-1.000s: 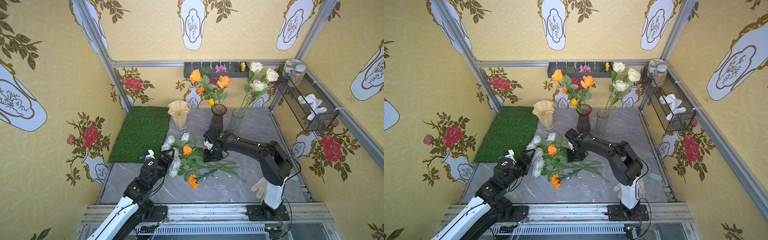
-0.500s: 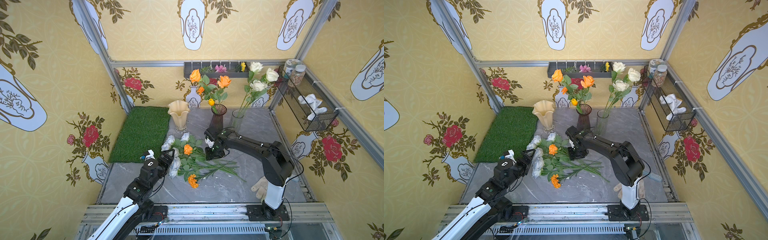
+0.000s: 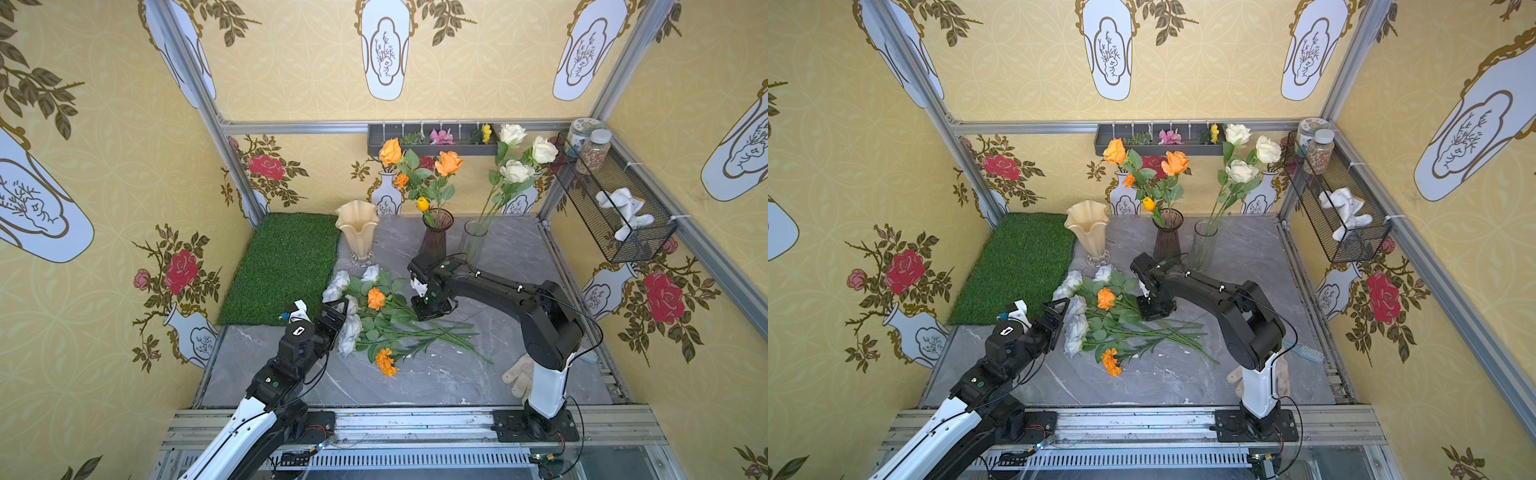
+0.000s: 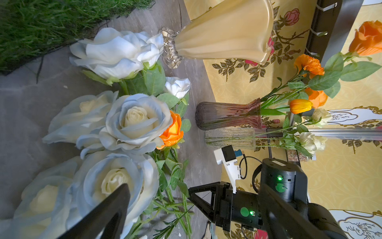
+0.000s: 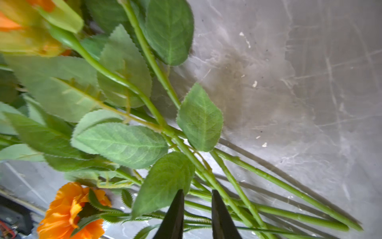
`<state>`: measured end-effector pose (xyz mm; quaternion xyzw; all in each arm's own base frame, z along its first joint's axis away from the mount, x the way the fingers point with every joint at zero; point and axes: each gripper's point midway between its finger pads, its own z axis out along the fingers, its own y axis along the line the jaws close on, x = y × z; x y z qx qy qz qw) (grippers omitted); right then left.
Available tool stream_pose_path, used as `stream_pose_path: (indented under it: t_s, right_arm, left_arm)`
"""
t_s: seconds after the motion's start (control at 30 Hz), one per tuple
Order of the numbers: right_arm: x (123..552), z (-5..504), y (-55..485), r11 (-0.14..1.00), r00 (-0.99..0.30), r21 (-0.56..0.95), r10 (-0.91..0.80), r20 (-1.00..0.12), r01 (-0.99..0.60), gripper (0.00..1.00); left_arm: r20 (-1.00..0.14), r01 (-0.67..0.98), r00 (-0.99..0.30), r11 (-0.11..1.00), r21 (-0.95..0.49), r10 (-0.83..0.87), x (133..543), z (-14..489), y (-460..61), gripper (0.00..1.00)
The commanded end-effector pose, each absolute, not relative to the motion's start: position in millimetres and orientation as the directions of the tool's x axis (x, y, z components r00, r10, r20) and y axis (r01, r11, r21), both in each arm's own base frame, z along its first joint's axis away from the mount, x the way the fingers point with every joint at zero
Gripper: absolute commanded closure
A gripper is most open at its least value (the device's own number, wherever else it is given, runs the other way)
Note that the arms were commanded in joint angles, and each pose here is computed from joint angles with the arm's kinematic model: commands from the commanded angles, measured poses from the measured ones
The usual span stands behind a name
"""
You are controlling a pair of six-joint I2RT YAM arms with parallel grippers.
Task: Arrange the flowers in different vases according to their colors
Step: Pick up the flower at the center of the board.
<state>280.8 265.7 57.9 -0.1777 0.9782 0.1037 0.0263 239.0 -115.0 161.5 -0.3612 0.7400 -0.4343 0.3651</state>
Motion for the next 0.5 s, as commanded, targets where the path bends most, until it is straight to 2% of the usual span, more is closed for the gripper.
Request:
stream_pose_path:
  t_s: [0.0,0.47]
  right_arm:
    - [278.7,52.1,257.8,0.920,-0.934,0.157,-0.351,-0.072,-0.358,0.74]
    - [278.5,36.8,256.5,0.917,-0.927,0.137,-0.375,-0.034,-0.376,0.75]
  left_arm:
    - [-0.230,-0.201,-0.463,0.354,-0.913,-0.856,239.6,165.2,-114.1,0.02]
    - [-0.225,-0.194,-0.445,0.339,-0.921,-0.867,235.7,165.5,-109.1,0.02]
